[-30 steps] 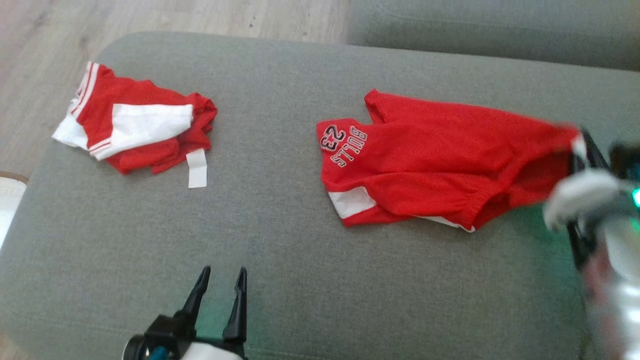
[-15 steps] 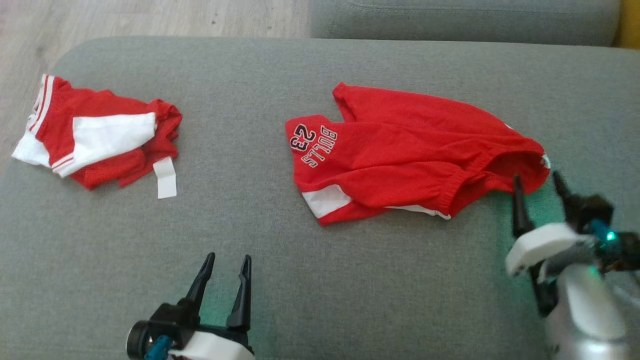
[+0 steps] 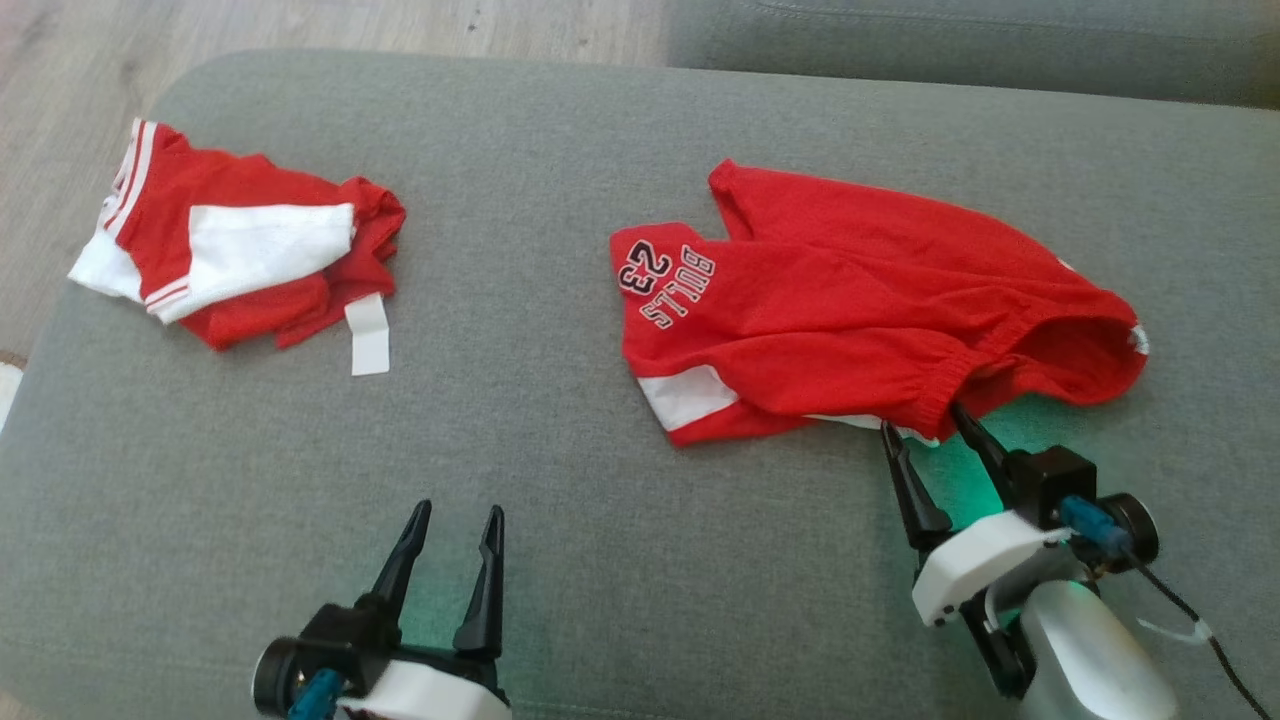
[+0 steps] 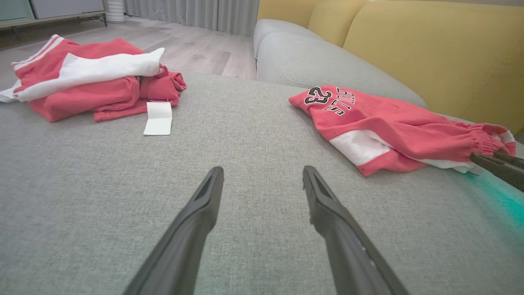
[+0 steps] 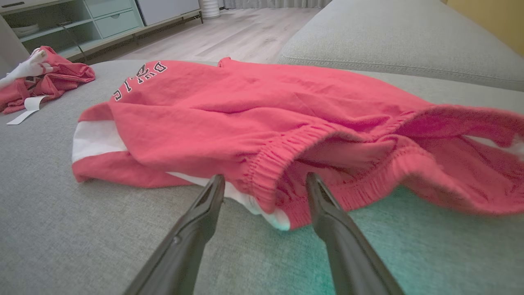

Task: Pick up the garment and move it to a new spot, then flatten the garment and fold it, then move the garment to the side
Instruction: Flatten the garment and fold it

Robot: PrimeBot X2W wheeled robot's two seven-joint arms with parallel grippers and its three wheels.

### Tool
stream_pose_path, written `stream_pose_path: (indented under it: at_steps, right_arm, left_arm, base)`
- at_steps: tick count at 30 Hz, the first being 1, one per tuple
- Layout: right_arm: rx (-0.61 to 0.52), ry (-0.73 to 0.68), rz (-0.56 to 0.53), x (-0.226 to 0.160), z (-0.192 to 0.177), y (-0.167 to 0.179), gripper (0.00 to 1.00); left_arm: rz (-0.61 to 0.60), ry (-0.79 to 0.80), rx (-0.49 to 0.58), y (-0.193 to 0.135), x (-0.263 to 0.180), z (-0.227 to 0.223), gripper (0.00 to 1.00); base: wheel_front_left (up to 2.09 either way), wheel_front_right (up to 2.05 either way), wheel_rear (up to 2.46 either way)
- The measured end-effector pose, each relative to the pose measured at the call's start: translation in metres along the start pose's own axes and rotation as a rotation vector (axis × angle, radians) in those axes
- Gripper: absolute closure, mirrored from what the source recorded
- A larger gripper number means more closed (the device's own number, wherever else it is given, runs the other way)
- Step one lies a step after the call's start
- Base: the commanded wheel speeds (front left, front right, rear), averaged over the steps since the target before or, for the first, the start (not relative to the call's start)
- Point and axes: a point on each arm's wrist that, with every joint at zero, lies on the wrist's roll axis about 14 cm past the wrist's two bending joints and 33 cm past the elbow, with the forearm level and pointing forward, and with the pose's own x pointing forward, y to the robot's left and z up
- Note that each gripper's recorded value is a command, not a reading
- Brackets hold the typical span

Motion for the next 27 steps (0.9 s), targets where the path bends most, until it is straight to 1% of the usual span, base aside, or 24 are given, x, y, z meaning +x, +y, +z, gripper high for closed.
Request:
stream_pose_path:
  at_steps: [4,5,6,7,9,11,13,14,15,17,19,23,25,27]
  right_arm:
    - [0.011,0.009,0.014,0.007,-0.001,0.003,0.00]
    - [0.014,0.015,0.018,0.009,-0.002,0.004,0.11]
    - [0.014,0.021,0.021,0.010,-0.003,0.005,0.51]
    - [0.012,0.026,0.023,0.010,-0.005,0.005,1.00]
    - [0.037,0.030,0.012,0.012,-0.005,0.002,1.00]
    - [0.064,0.001,-0.006,0.012,0.003,-0.002,1.00]
    - [0.112,-0.046,-0.046,0.009,0.016,-0.013,1.00]
    - [0.112,-0.046,-0.046,0.009,0.016,-0.013,1.00]
    - [0.148,-0.093,-0.093,0.002,0.029,-0.029,1.00]
    - [0.172,-0.125,-0.141,-0.010,0.035,-0.046,1.00]
    - [0.188,-0.131,-0.192,-0.027,0.031,-0.064,1.00]
    - [0.222,-0.105,-0.290,-0.068,0.009,-0.094,1.00]
    - [0.237,-0.102,-0.317,-0.079,0.005,-0.101,1.00]
    - [0.248,-0.108,-0.341,-0.082,0.006,-0.111,1.00]
  left_arm:
    - [0.012,0.007,-0.002,0.003,-0.001,-0.002,0.00]
    - [0.013,0.009,-0.002,0.004,-0.001,-0.003,0.00]
    - [0.014,0.011,-0.003,0.004,-0.001,-0.003,0.00]
    - [0.013,0.014,-0.003,0.004,0.000,-0.004,0.00]
    - [0.010,0.017,-0.003,0.003,0.001,-0.005,0.00]
    - [0.001,0.017,-0.002,0.001,0.002,-0.005,0.00]
    - [-0.013,0.013,0.000,-0.003,0.005,-0.003,0.00]
    - [-0.013,0.013,0.000,-0.003,0.005,-0.003,0.00]
    - [-0.029,0.008,0.002,-0.007,0.008,-0.001,0.00]
    - [-0.044,0.000,0.005,-0.012,0.010,0.001,0.00]
    - [-0.064,-0.005,0.007,-0.018,0.011,0.003,0.00]
    - [-0.104,-0.003,0.011,-0.030,0.012,0.002,0.00]
    - [-0.118,-0.004,0.012,-0.034,0.014,0.002,0.00]
    - [-0.125,0.005,0.012,-0.036,0.016,0.000,0.00]
  base:
    - [0.00,0.00,0.00]
    - [0.00,0.00,0.00]
    - [0.00,0.00,0.00]
    - [0.00,0.00,0.00]
    - [0.00,0.00,0.00]
    - [0.00,0.00,0.00]
    - [0.00,0.00,0.00]
    - [0.00,0.00,0.00]
    - [0.00,0.00,0.00]
    - [0.00,0.00,0.00]
    - [0.00,0.00,0.00]
    - [0.00,0.00,0.00]
    - [0.00,0.00,0.00]
    - [0.00,0.00,0.00]
